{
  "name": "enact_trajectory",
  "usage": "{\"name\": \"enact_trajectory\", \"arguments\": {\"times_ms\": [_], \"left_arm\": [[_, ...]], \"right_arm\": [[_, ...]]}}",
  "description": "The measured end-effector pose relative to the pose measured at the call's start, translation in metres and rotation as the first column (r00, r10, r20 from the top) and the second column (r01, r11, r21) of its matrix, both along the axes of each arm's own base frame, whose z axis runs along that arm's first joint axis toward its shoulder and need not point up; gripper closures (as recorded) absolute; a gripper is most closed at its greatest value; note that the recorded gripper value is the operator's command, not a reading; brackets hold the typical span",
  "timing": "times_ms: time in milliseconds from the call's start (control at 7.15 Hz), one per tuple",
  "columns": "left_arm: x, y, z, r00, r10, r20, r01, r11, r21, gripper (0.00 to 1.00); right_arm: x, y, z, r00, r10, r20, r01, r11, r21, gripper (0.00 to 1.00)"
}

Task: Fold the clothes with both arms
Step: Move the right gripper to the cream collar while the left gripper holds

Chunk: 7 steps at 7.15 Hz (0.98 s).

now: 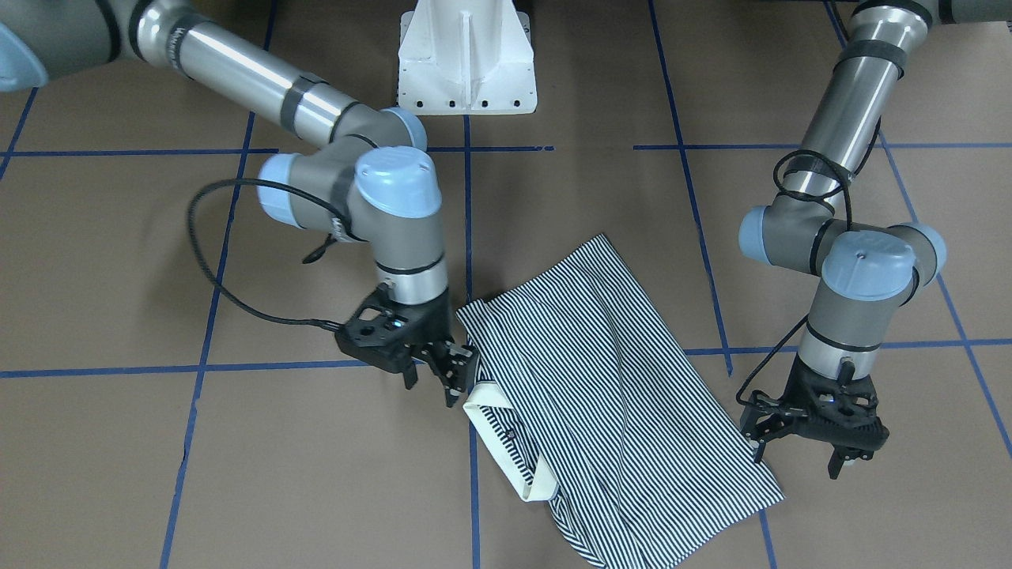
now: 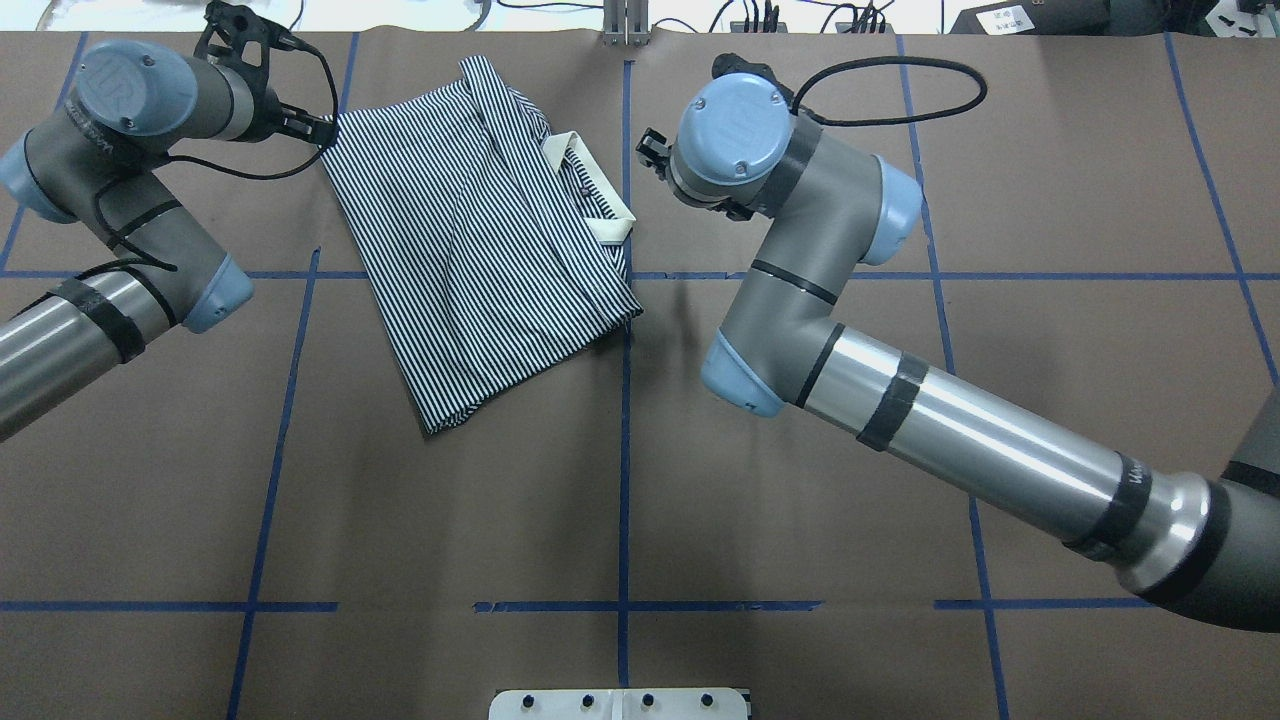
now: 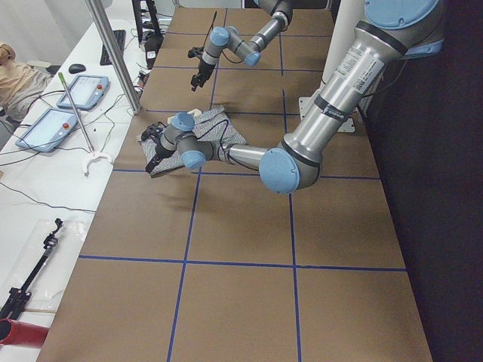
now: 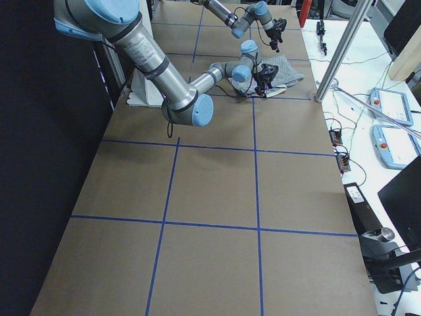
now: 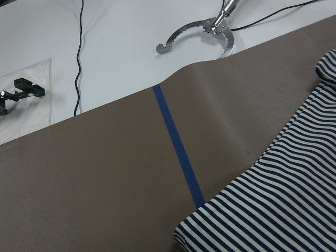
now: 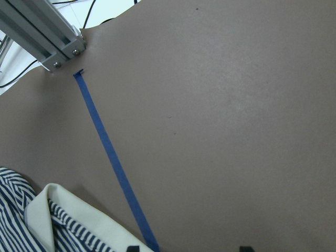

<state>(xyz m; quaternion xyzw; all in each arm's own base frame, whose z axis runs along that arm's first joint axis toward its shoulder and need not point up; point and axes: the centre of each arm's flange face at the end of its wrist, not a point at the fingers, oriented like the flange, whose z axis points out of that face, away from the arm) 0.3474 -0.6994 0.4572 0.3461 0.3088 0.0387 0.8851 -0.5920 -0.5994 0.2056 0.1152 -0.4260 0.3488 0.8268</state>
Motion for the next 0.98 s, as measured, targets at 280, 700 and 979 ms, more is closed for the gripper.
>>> {"name": "enact_trajectory", "arguments": {"times_ms": [280, 700, 979], "left_arm": [[0.000, 0.001, 0.001, 1.000, -0.002, -0.002, 0.002, 1.000, -0.003, 0.00], [-0.001, 0.002, 0.003, 1.000, -0.004, -0.003, 0.004, 1.000, -0.006, 0.00], [-0.002, 0.004, 0.004, 1.000, -0.003, -0.004, 0.003, 1.000, -0.006, 0.00]], "right_arm": [[-0.041, 0.002, -0.002, 0.999, 0.027, -0.023, -0.027, 1.000, -0.015, 0.30], [-0.068, 0.015, -0.004, 0.999, 0.038, -0.027, -0.038, 0.999, -0.020, 0.46], [-0.072, 0.014, 0.003, 0.998, 0.046, -0.046, -0.047, 0.999, -0.022, 1.00]]}}
